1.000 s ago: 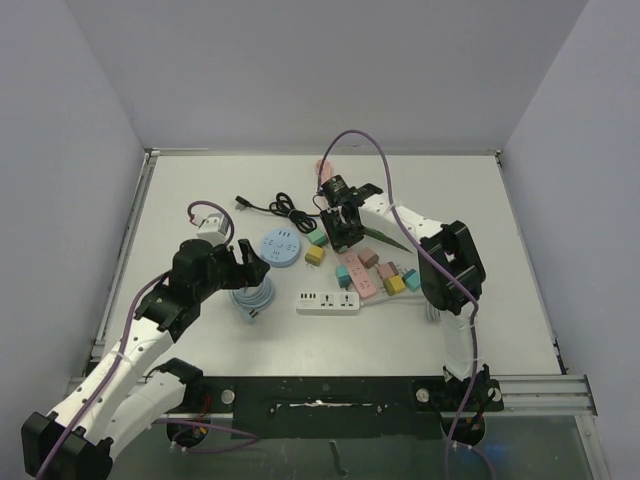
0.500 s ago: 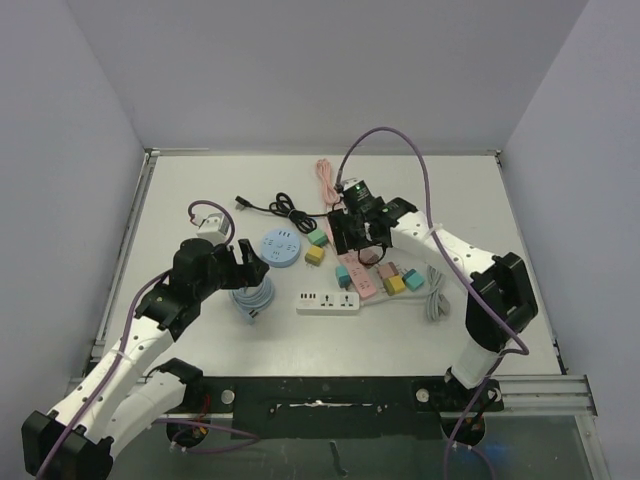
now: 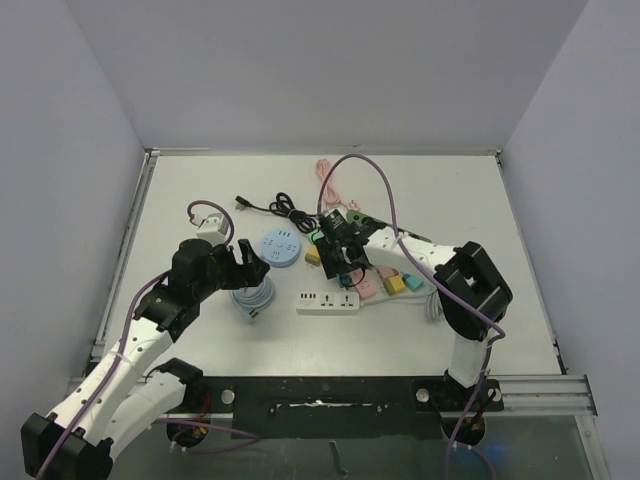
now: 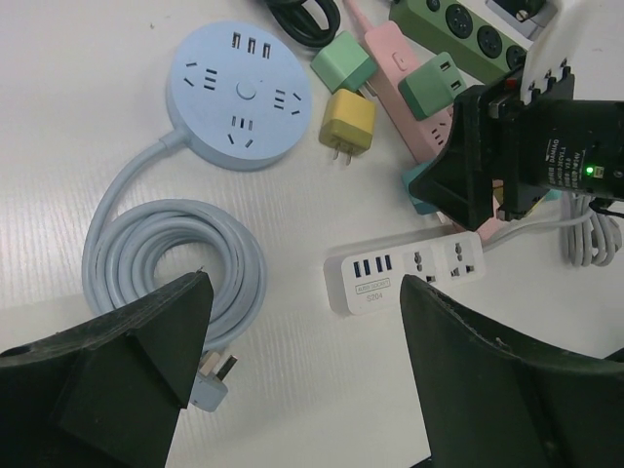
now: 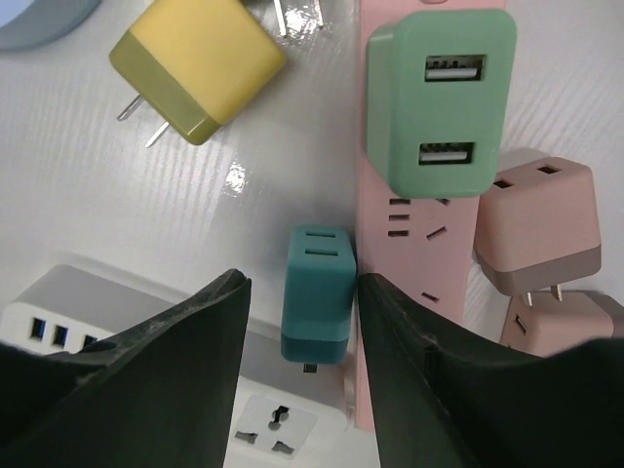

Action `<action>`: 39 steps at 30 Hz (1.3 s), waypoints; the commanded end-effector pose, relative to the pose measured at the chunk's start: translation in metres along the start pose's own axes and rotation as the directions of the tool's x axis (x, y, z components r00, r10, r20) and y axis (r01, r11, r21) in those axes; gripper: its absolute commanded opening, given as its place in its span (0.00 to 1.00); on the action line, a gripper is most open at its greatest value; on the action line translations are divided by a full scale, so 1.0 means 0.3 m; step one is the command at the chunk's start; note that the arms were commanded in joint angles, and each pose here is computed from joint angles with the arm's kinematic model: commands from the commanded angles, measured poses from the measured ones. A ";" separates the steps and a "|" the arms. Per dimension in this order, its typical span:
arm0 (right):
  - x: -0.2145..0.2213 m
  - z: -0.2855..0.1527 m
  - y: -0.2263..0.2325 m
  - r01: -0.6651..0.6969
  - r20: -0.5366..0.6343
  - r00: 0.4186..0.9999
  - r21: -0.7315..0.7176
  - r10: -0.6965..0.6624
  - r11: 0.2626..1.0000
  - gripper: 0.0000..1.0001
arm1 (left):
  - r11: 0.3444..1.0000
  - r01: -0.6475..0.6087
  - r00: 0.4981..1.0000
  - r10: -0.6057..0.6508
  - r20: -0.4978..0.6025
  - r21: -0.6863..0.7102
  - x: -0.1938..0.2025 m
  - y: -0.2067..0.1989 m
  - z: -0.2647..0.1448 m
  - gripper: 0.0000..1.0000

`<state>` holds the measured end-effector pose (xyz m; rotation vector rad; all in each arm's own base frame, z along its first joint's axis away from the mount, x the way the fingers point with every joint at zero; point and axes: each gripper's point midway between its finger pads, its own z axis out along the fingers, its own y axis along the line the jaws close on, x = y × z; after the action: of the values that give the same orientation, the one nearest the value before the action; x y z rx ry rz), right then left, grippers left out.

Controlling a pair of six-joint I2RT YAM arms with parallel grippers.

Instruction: Insert the plug

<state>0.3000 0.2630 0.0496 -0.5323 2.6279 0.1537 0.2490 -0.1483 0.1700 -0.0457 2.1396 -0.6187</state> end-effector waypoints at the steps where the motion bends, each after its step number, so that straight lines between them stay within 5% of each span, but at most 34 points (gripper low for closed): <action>1: -0.083 0.000 -0.011 -0.016 0.095 0.995 0.070 0.009 0.997 0.48 | 0.999 -0.001 0.998 -0.002 0.068 0.050 -0.072 -0.047 -0.022 0.77; 14: -0.101 0.019 0.010 0.003 0.125 0.992 0.081 -0.014 0.997 0.24 | 0.998 0.014 0.997 -0.019 0.076 0.061 -0.079 -0.057 -0.021 0.77; 20: -0.232 -0.125 0.078 0.007 0.355 0.935 -0.043 0.009 0.999 0.21 | 0.991 0.042 0.991 -0.057 0.118 0.128 -0.117 -0.104 -0.033 0.77; 24: -0.335 -0.291 0.140 -0.015 0.531 0.837 -0.221 0.133 0.975 0.20 | 0.974 0.053 0.987 -0.085 0.139 0.218 -0.128 -0.154 -0.046 0.77; 31: -0.506 -0.706 0.261 0.122 0.683 0.613 -0.578 0.397 0.807 0.21 | 0.903 0.092 0.942 -0.215 0.257 0.419 -0.253 -0.283 -0.155 0.76; 39: -0.528 -0.965 0.337 0.260 0.608 0.563 -0.773 0.559 0.579 0.23 | 0.760 0.116 0.833 -0.425 0.354 0.640 -0.387 -0.382 -0.317 0.77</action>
<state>0.2988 0.3475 0.3102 -0.2971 1.7042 1.1251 0.2354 -0.1815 0.2942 -0.1358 1.6300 -1.1339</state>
